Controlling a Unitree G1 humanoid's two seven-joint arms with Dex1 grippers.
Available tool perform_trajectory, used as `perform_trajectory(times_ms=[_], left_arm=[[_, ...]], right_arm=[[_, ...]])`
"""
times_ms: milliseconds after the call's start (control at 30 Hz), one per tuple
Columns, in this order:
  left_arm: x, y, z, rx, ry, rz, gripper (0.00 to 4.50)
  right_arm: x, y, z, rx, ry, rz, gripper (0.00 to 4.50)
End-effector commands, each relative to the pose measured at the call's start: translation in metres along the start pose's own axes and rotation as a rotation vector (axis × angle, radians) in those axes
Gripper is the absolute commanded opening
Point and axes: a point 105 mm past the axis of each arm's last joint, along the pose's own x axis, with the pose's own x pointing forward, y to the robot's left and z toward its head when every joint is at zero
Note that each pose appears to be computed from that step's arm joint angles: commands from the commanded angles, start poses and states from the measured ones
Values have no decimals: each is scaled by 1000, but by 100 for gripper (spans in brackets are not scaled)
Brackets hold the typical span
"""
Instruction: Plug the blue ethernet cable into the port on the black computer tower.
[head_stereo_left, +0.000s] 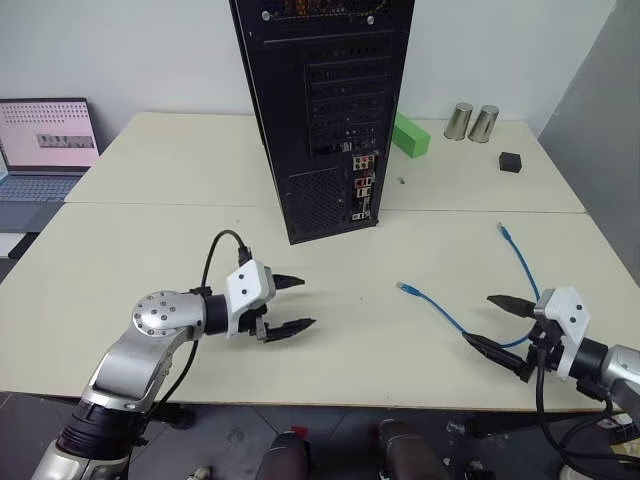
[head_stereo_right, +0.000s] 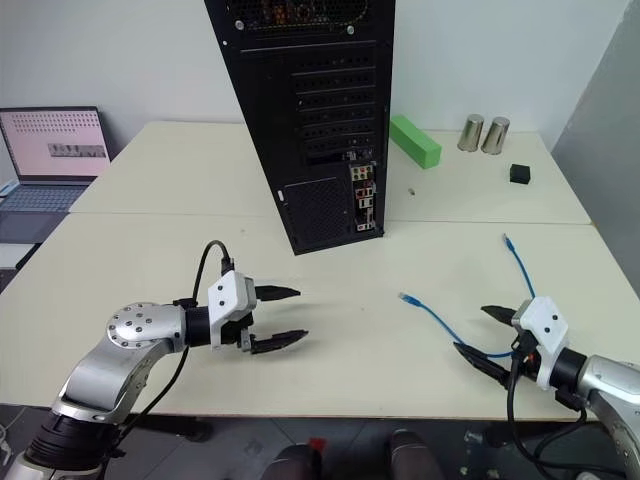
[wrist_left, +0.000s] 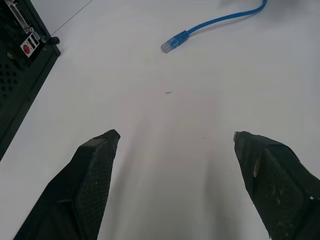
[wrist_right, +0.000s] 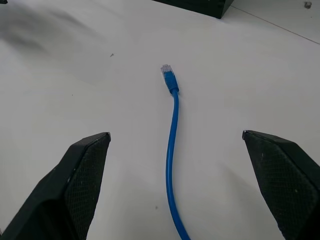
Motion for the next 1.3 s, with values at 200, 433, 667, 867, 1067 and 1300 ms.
perform_trajectory(times_ms=[200,433,667,867,1067,1300], left_arm=[[0,-10,11,71,-29,-36,394],[3,-16,8,81,-4,-56,394],[9,-23,5,92,34,-119,394],[12,-24,16,78,-17,-158,394],[14,-23,17,75,-36,-159,394],[17,-20,14,82,-41,-147,394]], right_arm=[[3,2,11,-29,-36,5,449],[14,5,19,-18,-65,12,449],[44,4,19,16,-61,13,449],[72,2,9,12,-22,49,449],[90,-8,-2,8,12,33,449],[97,-14,-10,-2,40,10,297]])
